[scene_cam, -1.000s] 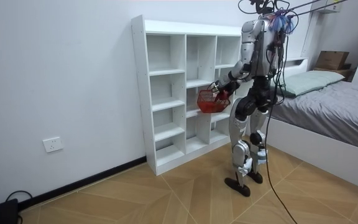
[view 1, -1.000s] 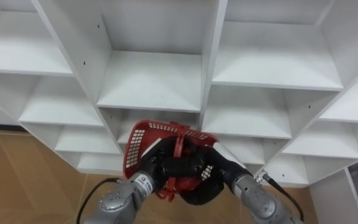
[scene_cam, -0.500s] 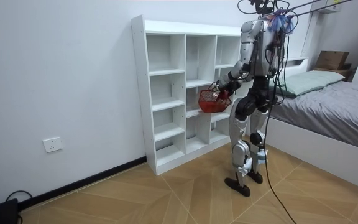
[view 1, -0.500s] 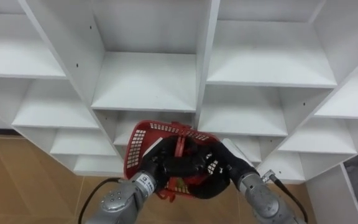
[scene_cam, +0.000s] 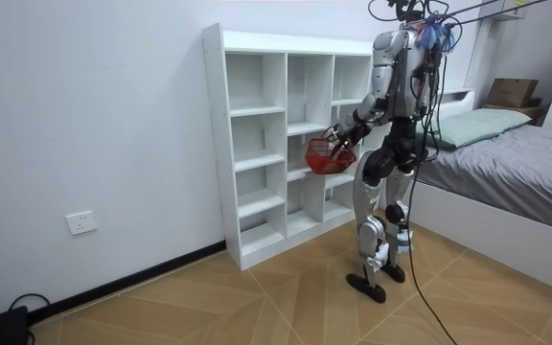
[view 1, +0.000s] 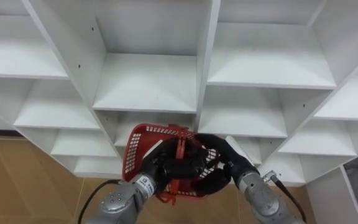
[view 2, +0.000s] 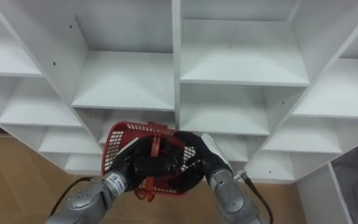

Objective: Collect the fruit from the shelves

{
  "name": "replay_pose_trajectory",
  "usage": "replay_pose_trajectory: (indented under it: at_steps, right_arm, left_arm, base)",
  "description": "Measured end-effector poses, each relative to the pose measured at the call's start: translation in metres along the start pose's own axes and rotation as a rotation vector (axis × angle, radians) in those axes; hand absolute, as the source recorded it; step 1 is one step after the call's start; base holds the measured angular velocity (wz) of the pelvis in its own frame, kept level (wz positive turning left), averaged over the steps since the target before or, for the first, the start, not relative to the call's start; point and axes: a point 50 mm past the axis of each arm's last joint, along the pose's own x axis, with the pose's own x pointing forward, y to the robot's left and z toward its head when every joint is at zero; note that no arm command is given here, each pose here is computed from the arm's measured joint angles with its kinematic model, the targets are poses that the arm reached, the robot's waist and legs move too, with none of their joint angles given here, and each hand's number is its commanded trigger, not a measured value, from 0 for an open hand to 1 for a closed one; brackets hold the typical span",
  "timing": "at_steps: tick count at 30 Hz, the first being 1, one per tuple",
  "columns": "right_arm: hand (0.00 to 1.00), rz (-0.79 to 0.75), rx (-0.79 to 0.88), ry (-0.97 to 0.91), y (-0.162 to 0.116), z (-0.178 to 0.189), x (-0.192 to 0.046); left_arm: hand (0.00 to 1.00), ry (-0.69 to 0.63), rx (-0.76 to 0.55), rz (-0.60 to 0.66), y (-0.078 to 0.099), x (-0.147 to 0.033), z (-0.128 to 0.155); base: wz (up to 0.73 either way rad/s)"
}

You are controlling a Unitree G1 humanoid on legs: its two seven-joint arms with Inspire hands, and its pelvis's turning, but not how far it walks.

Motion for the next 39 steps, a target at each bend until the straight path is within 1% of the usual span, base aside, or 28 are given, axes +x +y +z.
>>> replay_pose_trajectory:
  at_steps: [23, 26, 32, 39]
  right_arm:
    - [0.0, 0.018, 0.016, -0.004, 0.006, 0.002, 0.001]
    - [0.0, 0.033, 0.044, -0.005, 0.007, 0.002, 0.0]
    - [0.0, 0.103, 0.085, 0.01, 0.015, -0.003, -0.003]
    - [0.0, 0.219, 0.091, 0.018, 0.018, -0.005, -0.005]
  left_arm:
    - [1.0, 0.009, 0.0, 0.004, 0.001, -0.001, -0.001]
    - [1.0, 0.011, 0.003, 0.006, 0.002, -0.001, -0.001]
    - [1.0, 0.036, 0.015, 0.03, 0.012, -0.007, -0.006]
    - [1.0, 0.109, 0.055, 0.09, 0.024, -0.02, -0.021]
  base:
    - [0.0]
    - [0.0]
    - [0.0]
    - [0.0]
